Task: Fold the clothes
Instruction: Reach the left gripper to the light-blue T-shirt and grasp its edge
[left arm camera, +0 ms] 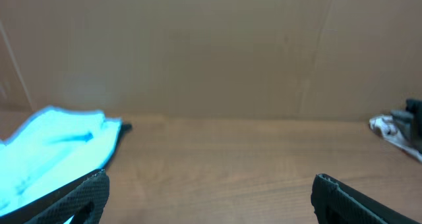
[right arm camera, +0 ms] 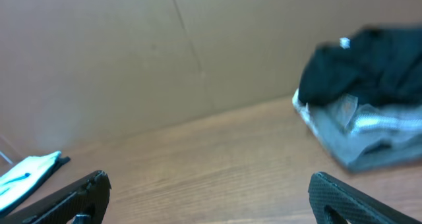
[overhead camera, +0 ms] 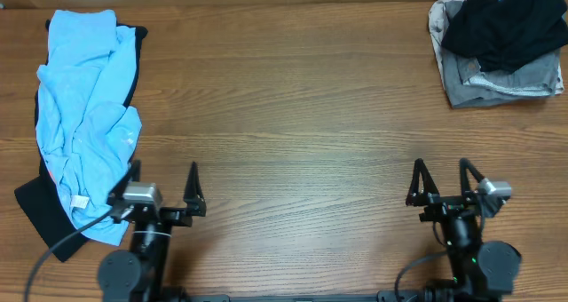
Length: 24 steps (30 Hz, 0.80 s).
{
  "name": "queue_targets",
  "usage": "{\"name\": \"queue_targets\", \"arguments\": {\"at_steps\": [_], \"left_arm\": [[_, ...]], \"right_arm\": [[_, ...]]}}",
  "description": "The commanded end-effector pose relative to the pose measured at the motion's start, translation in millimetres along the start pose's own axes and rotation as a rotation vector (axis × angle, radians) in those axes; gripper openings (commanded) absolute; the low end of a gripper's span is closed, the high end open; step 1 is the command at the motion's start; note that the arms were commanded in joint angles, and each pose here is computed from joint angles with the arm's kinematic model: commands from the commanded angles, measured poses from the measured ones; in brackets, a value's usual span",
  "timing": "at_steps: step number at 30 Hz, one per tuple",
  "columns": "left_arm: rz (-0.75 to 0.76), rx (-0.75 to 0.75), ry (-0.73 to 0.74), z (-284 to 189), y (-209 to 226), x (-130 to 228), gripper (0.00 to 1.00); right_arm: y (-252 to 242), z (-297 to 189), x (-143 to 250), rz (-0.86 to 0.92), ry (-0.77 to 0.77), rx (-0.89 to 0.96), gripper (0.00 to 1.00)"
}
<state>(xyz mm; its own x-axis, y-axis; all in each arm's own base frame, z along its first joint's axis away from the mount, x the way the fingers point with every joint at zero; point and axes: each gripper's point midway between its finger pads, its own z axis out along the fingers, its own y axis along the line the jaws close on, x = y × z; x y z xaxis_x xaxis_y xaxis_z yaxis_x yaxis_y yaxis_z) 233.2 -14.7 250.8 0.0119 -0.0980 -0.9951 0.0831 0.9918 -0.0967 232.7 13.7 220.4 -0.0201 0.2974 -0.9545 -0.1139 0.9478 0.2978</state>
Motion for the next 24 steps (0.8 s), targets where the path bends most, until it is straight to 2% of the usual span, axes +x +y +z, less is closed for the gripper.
{"name": "queue_targets", "arguments": {"at_steps": [1,7,13,19,24], "left_arm": [[0.043,-0.019,-0.001,2.3,0.2,-36.1,1.0],[0.032,-0.023,0.16,35.4,-2.3,-73.0,1.0],[0.018,-0.029,0.457,74.8,-3.4,-89.0,1.0],[0.029,0.013,0.716,123.3,-7.1,-86.4,1.0],[0.074,0.015,0.797,159.7,1.4,-65.4,1.0]], "right_arm": [[23.1,-13.3,-46.9,-0.102,-0.061,-0.046,1.0],[37.4,-17.9,-89.1,-0.089,0.0,-0.029,1.0],[41.0,0.3,-112.9,-0.049,0.169,0.016,1.0],[34.9,32.7,-115.9,-0.005,0.409,0.077,1.0],[34.4,67.6,-97.2,0.043,0.56,0.041,1.0]]}}
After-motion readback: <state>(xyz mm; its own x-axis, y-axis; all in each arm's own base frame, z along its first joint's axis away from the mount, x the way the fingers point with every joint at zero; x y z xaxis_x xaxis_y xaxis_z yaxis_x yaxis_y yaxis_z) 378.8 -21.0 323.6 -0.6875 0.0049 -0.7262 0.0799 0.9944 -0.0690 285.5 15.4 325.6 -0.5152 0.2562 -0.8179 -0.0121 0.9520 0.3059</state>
